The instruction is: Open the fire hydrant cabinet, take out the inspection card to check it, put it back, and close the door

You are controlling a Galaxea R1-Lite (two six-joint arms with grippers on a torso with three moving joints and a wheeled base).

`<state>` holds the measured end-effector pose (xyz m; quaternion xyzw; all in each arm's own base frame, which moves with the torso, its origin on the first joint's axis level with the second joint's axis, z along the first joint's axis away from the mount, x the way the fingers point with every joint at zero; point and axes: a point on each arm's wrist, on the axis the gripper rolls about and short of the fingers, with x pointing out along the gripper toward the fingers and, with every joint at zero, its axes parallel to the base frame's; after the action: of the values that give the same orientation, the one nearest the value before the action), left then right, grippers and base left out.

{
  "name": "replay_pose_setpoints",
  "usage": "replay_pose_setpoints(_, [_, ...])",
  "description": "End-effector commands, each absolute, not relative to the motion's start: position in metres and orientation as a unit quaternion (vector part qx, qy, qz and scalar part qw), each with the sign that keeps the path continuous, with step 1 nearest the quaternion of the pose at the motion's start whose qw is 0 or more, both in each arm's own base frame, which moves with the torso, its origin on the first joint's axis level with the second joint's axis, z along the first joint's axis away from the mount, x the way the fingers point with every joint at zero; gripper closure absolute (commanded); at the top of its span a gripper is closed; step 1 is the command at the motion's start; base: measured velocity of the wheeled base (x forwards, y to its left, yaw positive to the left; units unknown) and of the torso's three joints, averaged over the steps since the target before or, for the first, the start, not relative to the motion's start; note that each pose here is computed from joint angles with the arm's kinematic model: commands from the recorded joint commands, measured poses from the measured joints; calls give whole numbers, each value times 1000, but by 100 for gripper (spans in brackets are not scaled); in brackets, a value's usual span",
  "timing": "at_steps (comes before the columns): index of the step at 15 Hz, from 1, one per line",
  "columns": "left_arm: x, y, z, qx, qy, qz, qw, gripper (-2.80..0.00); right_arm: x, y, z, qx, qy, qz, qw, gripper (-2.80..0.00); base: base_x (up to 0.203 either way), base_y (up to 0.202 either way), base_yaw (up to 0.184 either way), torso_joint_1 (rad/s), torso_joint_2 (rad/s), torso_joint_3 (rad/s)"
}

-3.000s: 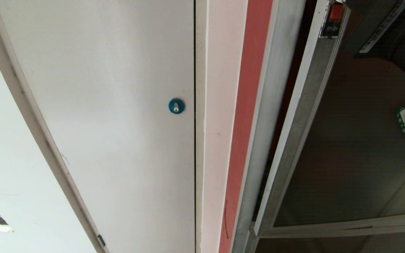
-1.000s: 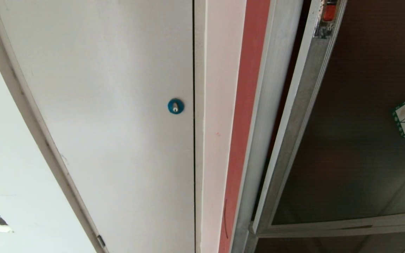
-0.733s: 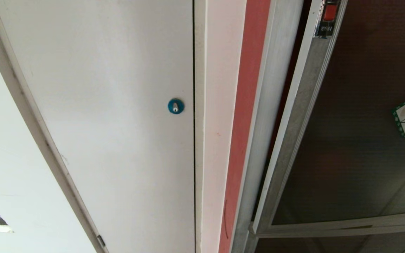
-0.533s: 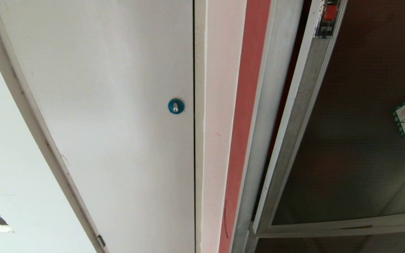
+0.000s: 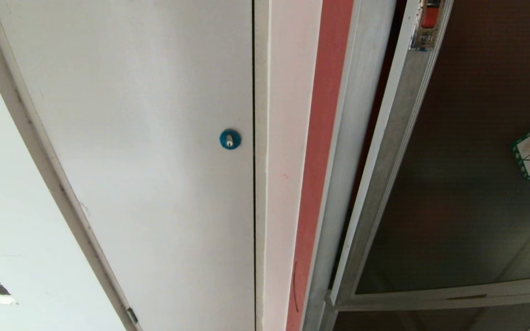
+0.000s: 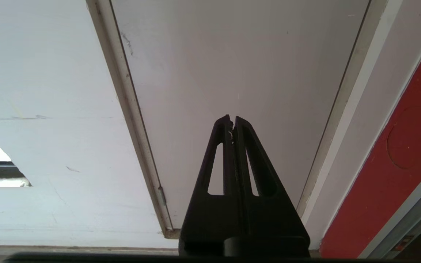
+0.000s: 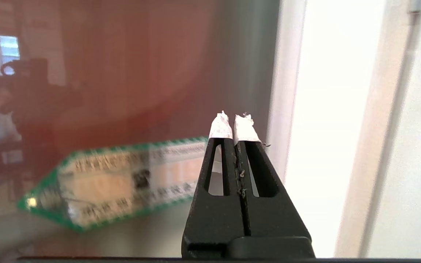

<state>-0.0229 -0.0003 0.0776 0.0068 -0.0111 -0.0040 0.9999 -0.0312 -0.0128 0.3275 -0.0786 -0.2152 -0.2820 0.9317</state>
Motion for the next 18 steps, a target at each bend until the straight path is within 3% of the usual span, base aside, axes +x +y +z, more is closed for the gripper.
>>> replay_pose_setpoints(1, [-22,0,76,7,-8,-4,1000,0,-73,-12,308,-77,-240,-289,923,0,0,0,0,0,0,0])
replay_pose_setpoints(5, [-22,0,76,7,-8,-4,1000,0,-76,-10,253,-87,-194,-241,947,0,0,0,0,0,0,0])
replay_pose_setpoints(9, [-22,0,76,7,-8,-4,1000,0,-49,-5,187,-44,-131,-108,984,0,0,0,0,0,0,0])
replay_pose_setpoints(13, [-22,0,76,7,-8,-4,1000,0,-44,0,136,-32,-111,4,993,0,0,0,0,0,0,0])
replay_pose_setpoints(18, [-22,0,76,7,-8,-4,1000,0,-29,1,100,-33,-64,22,997,0,0,0,0,0,0,0])
